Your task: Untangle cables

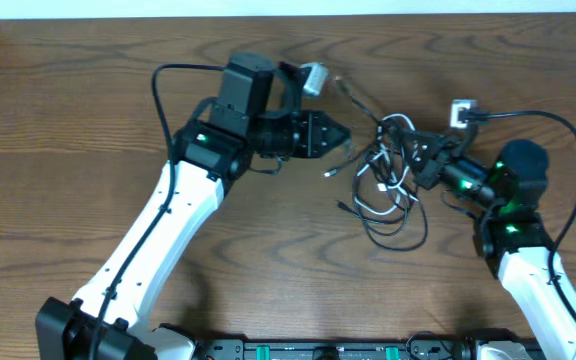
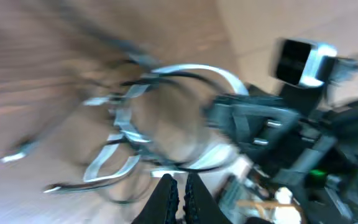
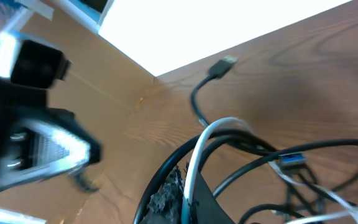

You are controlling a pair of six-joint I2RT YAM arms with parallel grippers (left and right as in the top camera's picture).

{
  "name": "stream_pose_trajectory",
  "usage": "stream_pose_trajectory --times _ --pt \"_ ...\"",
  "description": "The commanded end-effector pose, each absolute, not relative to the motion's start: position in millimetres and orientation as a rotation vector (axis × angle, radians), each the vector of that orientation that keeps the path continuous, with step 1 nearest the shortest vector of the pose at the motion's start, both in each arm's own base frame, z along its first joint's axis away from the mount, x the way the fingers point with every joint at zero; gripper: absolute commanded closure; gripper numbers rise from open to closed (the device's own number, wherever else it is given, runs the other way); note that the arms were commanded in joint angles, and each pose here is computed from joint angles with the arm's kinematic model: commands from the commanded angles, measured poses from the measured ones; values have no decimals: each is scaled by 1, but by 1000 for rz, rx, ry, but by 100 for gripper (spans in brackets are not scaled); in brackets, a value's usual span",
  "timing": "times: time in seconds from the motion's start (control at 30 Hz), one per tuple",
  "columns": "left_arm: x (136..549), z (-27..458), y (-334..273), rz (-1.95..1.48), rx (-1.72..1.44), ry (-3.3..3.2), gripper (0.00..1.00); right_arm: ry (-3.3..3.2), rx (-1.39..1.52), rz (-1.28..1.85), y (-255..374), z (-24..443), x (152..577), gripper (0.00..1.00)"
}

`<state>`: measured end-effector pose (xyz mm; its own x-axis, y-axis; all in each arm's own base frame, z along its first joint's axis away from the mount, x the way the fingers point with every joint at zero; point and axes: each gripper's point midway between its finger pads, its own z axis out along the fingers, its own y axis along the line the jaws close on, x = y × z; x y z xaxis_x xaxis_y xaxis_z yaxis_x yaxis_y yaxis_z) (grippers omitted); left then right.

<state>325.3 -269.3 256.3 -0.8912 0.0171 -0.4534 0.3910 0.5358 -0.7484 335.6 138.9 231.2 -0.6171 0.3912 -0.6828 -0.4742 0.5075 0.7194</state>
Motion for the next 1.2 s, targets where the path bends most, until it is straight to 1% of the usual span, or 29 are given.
stream_pose_trajectory --times 0.0,0.3,0.4,0.47,0.57,0.63,0.7,0.83,0.97,1.17 --pt "339 257 -253 -1163 324 2370 92 1869 -94 1339 139 237 323 99" --pt "302 246 -280 -1212 413 2462 91 1878 -55 1352 139 237 325 99" --pt "290 246 -292 -1224 467 2466 69 1877 -47 1343 137 237 326 99" --pt "285 245 -298 -1231 490 2471 51 1880 -12 1338 135 236 329 99" --pt "282 241 -300 -1197 484 2488 37 1886 80 1338 130 235 335 99" --pt "289 233 -294 -1114 390 2531 31 1889 165 1346 126 234 340 99" --pt "297 225 -284 -1028 245 2582 28 1889 250 1356 122 234 344 99" --pt "302 221 -279 -997 103 2613 27 1874 438 1374 112 232 353 99" --pt "302 221 -281 -1015 58 2620 27 1824 540 1415 110 240 359 99" --pt "294 220 -289 -1022 94 2629 28 1733 528 1485 121 264 360 99"
